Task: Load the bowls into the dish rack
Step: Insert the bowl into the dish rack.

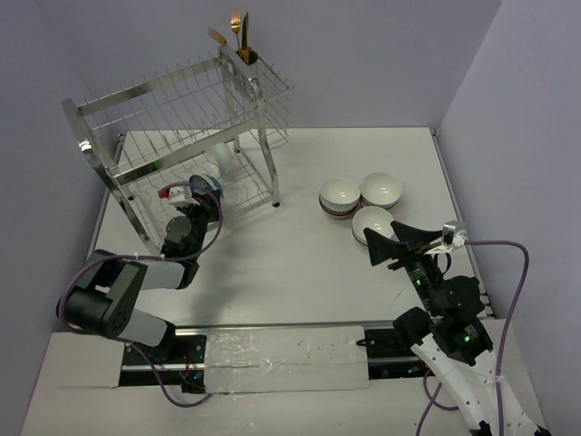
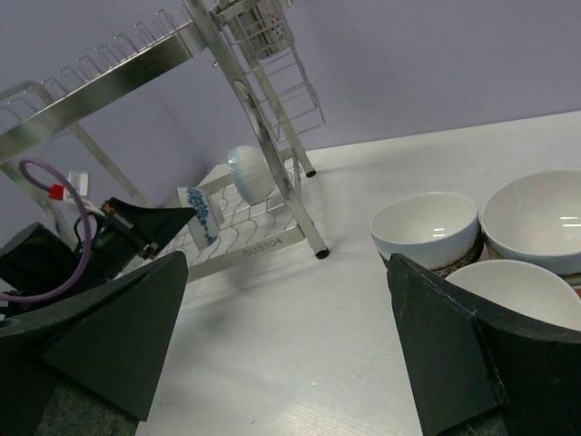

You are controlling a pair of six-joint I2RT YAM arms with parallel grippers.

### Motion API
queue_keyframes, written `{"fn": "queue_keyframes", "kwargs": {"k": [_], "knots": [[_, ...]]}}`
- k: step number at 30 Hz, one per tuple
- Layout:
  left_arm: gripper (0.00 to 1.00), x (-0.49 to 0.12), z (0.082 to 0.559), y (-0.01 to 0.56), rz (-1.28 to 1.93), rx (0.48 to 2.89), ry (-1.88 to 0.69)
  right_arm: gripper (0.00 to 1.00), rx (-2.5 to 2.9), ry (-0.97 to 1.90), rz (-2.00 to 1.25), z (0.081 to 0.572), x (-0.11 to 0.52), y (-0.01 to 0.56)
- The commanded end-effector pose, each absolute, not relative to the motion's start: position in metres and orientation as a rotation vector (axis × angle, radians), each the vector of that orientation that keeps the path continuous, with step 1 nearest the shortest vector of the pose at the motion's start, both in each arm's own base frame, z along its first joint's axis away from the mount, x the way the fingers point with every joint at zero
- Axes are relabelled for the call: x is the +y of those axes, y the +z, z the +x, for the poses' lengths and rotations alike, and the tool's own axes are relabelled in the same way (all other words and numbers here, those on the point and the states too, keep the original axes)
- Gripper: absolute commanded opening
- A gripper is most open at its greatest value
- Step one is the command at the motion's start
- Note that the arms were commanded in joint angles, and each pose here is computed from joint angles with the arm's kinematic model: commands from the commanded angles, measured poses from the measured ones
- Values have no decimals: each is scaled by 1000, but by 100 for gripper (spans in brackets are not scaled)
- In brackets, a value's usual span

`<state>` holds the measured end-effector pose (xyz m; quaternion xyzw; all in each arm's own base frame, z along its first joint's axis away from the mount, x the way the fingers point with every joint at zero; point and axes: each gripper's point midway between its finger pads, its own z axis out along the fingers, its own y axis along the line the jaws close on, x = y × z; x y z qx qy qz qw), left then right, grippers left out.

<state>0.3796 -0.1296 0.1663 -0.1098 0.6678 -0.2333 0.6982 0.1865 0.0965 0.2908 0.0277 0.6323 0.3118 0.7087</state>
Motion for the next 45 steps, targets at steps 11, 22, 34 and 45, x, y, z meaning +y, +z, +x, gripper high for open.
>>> {"fn": "queue_keyframes", "kwargs": {"k": [11, 22, 34, 45], "knots": [[0, -121, 404, 273, -193, 1055, -616, 98, 1367, 718, 19, 183, 103, 298], [0, -117, 425, 283, -92, 1045, -590, 98, 1378, 721, 3, 184, 106, 295], [0, -115, 441, 280, 17, 1074, -566, 97, 1386, 726, -24, 185, 110, 294], [0, -118, 458, 269, 106, 1132, -559, 97, 1407, 735, -53, 187, 117, 291]]}}
